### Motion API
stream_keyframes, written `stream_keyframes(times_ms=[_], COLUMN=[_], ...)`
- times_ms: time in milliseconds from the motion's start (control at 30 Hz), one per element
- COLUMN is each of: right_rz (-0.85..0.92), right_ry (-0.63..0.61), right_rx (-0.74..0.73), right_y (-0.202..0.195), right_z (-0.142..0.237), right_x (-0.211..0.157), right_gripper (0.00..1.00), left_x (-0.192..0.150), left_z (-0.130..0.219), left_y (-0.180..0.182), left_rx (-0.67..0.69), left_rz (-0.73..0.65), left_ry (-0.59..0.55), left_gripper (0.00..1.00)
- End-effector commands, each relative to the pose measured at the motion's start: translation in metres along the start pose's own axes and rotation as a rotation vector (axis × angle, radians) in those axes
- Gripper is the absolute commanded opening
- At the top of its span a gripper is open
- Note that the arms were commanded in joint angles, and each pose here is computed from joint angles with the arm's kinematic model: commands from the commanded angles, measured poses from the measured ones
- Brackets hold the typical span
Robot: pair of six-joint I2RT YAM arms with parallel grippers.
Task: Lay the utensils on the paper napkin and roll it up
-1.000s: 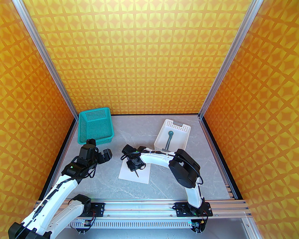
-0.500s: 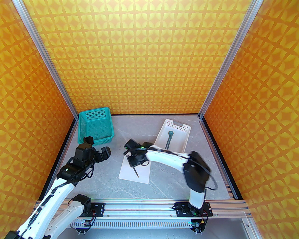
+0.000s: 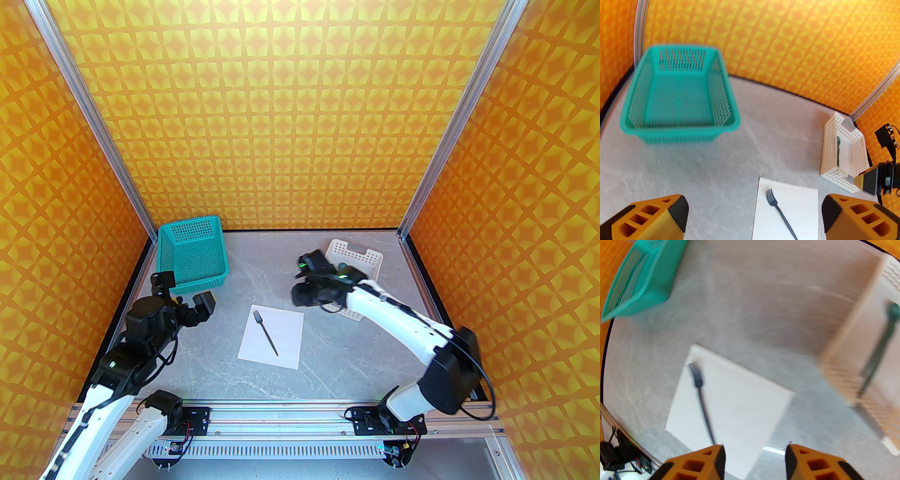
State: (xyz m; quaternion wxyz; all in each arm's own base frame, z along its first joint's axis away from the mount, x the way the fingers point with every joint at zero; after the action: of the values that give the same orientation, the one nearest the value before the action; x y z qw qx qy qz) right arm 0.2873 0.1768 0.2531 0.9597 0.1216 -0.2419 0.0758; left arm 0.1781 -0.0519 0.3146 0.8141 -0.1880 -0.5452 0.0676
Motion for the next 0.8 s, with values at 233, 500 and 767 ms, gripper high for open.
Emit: stream_keyframes(times_ms=[233,500,767], right_rz=[-0.203,-0.311,-0.368], right_ry=[-0.032,0.023,0.083], right_rx=[-0.137,-0.206,-0.233], right_y=[-0.089,-0.134,-0.156], right_z=[0.002,-0.040,-0.085], right_x=[0.018,0.029,0.038], right_gripper=[0.56,0.52,0.48], left_x=[0.025,0.021,0.020], left_z=[0.038,0.040,0.042], left_y=[-0.007,-0.005,-0.008], left_rx=[-0.054,-0.049,-0.082], left_rz=[-0.132,-0.178,-0.207], left_ry=[-0.198,-0.193,-0.191], left_gripper=[0.99,0.99,0.99])
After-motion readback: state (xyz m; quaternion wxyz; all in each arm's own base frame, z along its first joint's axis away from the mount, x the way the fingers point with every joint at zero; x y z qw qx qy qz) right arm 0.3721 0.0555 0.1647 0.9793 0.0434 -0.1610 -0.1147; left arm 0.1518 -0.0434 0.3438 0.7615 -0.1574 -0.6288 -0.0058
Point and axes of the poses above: each hand's point on the last joint's axis, 136 mm out from that joint toward the fingers, its own z axis back along the fingers, its own y axis along the line the jaws close on, x = y × z, the point moved 8 cm from there along z, back along the fingers, and after that the axes turned 1 degree about z, right-handed, at the moved point
